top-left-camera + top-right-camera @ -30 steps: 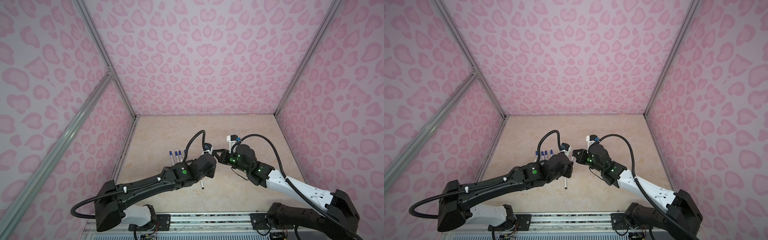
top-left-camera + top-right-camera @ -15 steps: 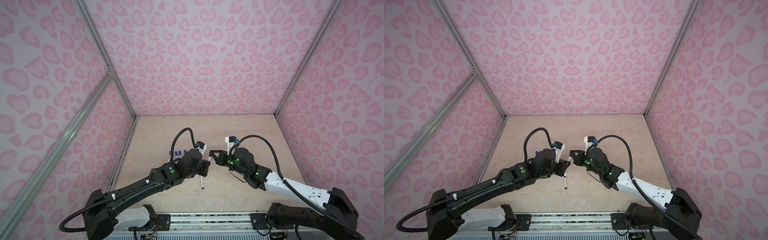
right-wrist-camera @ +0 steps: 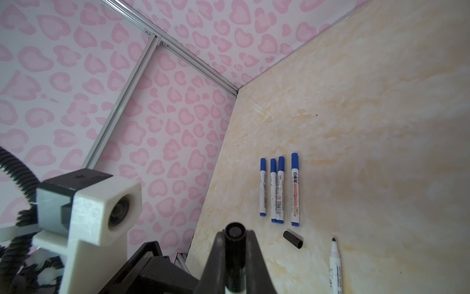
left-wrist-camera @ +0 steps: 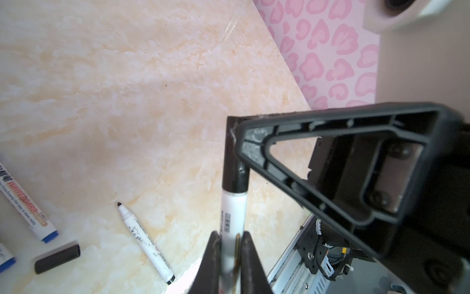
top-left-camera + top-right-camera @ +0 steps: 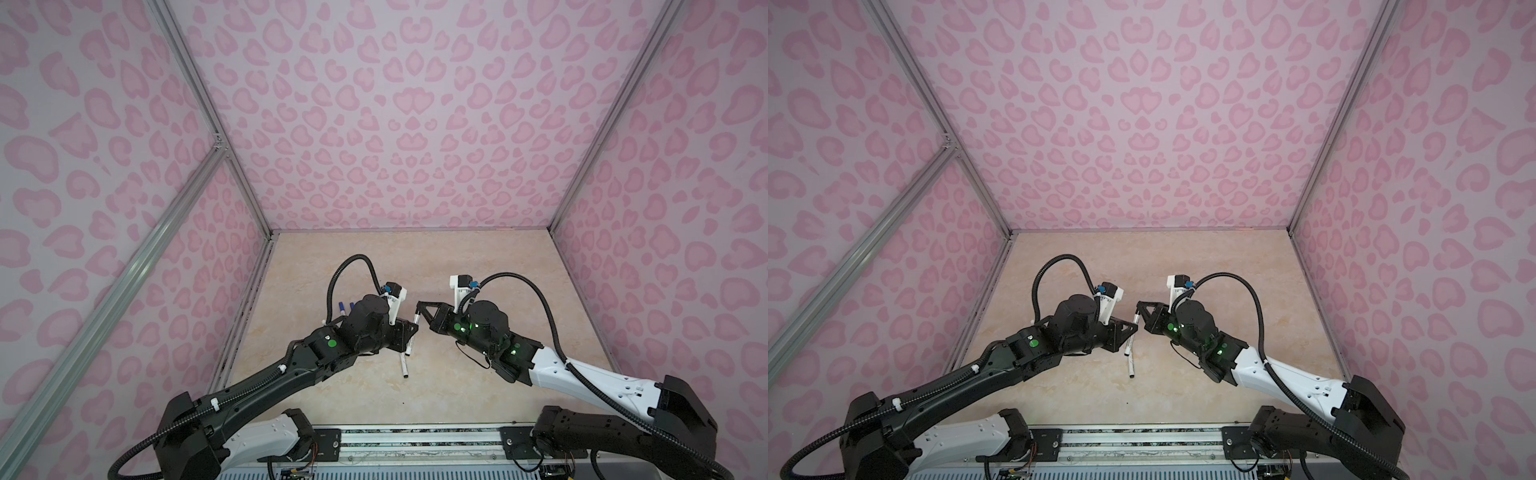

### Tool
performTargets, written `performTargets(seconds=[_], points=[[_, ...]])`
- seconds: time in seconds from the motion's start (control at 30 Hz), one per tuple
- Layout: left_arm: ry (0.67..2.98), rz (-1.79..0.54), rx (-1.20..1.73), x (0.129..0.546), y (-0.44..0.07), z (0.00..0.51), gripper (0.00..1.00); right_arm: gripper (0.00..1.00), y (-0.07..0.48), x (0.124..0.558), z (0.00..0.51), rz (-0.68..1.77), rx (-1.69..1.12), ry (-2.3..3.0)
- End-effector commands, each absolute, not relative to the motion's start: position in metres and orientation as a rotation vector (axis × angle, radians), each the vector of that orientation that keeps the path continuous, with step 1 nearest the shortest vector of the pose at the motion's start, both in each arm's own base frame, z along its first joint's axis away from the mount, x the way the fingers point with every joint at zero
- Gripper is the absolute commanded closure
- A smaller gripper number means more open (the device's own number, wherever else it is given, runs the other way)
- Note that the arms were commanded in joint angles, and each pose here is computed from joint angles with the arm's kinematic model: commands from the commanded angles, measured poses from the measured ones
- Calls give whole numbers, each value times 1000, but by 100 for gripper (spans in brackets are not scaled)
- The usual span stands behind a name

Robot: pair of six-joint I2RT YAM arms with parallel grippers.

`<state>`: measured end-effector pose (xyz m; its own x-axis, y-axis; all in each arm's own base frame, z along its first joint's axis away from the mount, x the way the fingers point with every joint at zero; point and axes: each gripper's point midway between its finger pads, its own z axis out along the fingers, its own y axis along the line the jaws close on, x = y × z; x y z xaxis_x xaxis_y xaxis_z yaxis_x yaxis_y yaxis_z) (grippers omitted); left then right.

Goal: Insert the pens into the pen caps

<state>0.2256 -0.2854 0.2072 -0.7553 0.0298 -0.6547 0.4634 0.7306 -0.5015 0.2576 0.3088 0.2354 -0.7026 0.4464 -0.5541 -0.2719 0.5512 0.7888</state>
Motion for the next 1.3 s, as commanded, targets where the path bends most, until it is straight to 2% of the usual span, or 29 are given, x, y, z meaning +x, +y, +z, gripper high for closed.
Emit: performTargets(seconds=[0.0,0.27,0.53,0.6,0.77,0.87,1.03,1.27], points=[[2152,-576,31,283,-241,226,97,100,323,234,205,1188,102,2197],[2144,-433,-7,289,-229,219,97,100,343,235,204,1192,118,2208],[2172,-532,25,283,-238,220,97,99,345,237,211,1195,65,2164],[2185,-548,35,281,-241,217,97,92,344,239,215,1185,54,2146],[2220,-523,23,281,-238,204,97,62,330,246,221,1106,54,2132],[2236,-501,0,282,-233,195,97,50,314,251,220,1062,88,2128],[2313,-432,-81,290,-213,167,97,43,281,260,213,987,186,2099],[2466,-279,-128,314,-212,119,97,45,251,261,210,877,222,2083]])
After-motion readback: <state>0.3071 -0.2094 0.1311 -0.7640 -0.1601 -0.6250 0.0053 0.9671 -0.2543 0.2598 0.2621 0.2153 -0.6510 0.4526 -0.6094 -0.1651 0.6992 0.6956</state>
